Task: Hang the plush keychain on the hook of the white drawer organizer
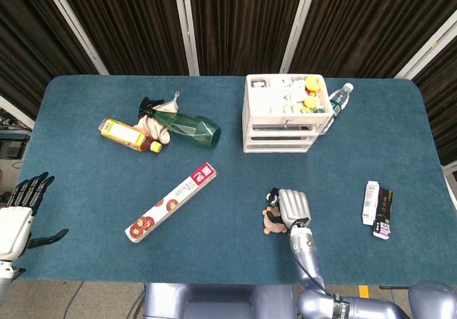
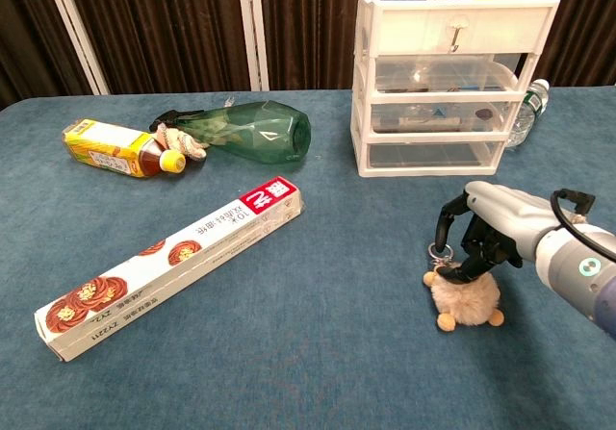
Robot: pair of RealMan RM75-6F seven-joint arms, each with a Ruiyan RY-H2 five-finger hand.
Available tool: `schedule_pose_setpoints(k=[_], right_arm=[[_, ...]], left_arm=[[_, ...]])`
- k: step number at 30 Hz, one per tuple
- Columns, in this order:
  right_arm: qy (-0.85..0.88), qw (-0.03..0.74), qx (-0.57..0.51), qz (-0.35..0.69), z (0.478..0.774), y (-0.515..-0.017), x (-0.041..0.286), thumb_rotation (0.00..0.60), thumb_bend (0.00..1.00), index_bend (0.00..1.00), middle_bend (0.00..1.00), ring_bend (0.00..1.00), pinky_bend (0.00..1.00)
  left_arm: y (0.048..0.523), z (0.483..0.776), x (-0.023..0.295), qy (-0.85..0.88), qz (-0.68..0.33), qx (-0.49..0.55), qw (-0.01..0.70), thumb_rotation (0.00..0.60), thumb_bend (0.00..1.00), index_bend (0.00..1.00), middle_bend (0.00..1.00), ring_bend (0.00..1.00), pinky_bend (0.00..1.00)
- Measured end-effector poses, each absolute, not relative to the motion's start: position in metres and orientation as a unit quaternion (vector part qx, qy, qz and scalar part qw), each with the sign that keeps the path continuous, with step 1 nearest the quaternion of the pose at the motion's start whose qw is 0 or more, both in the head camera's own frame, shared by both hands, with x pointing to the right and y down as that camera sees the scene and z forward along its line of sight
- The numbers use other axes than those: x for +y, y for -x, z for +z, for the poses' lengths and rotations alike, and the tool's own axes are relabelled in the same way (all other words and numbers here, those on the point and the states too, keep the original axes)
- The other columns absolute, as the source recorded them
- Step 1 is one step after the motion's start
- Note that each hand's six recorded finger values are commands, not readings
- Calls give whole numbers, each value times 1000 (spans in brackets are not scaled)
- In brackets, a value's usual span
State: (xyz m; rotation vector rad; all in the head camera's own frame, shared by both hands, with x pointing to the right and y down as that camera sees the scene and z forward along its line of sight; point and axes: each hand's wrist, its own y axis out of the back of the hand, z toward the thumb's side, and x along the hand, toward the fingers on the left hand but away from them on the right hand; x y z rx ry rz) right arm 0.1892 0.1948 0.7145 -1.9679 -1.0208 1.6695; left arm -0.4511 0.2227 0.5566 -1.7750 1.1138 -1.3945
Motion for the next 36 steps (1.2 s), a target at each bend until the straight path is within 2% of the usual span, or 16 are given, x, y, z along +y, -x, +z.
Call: schedule_pose_setpoints(k=[20, 36], right_arm=[[692, 173, -363, 600, 725, -189, 197, 600, 274, 512, 978, 945, 835], [688, 170, -361, 606, 730, -190, 198, 600, 375, 533, 983, 952, 835]], left_arm=[[452, 557, 221, 670, -526, 424, 308, 600, 67, 1, 0, 0, 0], [452, 556, 221, 670, -525, 426, 307, 600, 66, 2, 0, 0, 0]])
